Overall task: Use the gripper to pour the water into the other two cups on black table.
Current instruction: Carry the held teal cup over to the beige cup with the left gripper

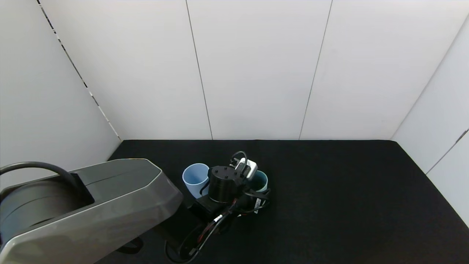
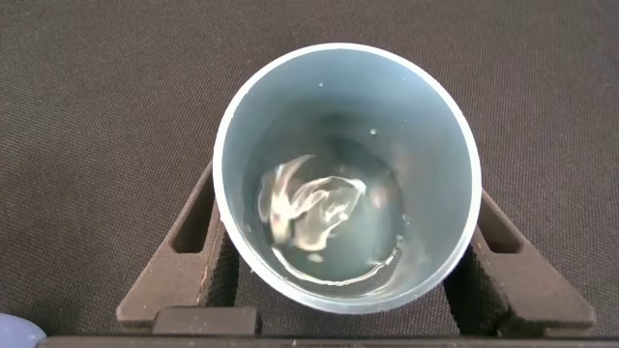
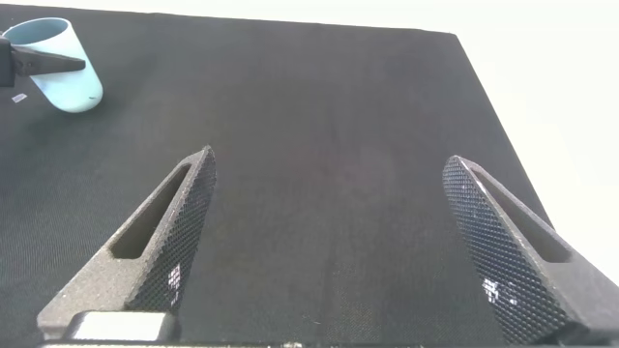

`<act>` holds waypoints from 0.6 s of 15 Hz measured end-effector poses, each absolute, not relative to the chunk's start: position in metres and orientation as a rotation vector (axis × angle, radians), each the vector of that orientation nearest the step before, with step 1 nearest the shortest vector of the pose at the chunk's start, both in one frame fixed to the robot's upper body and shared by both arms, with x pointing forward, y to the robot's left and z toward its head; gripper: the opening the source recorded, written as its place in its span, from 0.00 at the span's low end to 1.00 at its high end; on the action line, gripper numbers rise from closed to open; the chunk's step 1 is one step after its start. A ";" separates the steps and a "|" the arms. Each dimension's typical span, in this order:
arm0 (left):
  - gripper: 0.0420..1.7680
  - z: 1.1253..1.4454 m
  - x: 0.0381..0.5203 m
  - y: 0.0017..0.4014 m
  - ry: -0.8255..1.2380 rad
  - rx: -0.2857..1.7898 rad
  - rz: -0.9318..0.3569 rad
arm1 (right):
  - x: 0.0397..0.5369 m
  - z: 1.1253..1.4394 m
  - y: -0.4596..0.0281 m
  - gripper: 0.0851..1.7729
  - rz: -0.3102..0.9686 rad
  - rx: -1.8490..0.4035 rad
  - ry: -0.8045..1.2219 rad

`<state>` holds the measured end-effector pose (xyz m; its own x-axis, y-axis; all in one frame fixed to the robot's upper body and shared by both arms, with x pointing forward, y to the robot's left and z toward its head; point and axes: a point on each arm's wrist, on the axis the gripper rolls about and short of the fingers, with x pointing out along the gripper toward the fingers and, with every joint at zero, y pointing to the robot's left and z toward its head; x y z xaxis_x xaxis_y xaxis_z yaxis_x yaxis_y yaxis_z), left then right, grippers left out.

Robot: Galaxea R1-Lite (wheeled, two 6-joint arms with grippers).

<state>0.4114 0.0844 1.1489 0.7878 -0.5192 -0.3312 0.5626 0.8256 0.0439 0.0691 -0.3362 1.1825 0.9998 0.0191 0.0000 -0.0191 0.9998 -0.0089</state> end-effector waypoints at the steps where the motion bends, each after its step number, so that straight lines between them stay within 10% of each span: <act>1: 0.65 1.151 0.411 0.085 0.316 0.145 -0.585 | 0.069 1.182 -0.336 0.96 0.019 -0.009 0.000; 9: 0.65 1.209 0.400 0.100 0.289 0.140 -0.575 | 0.069 1.182 -0.336 0.96 0.019 -0.009 0.000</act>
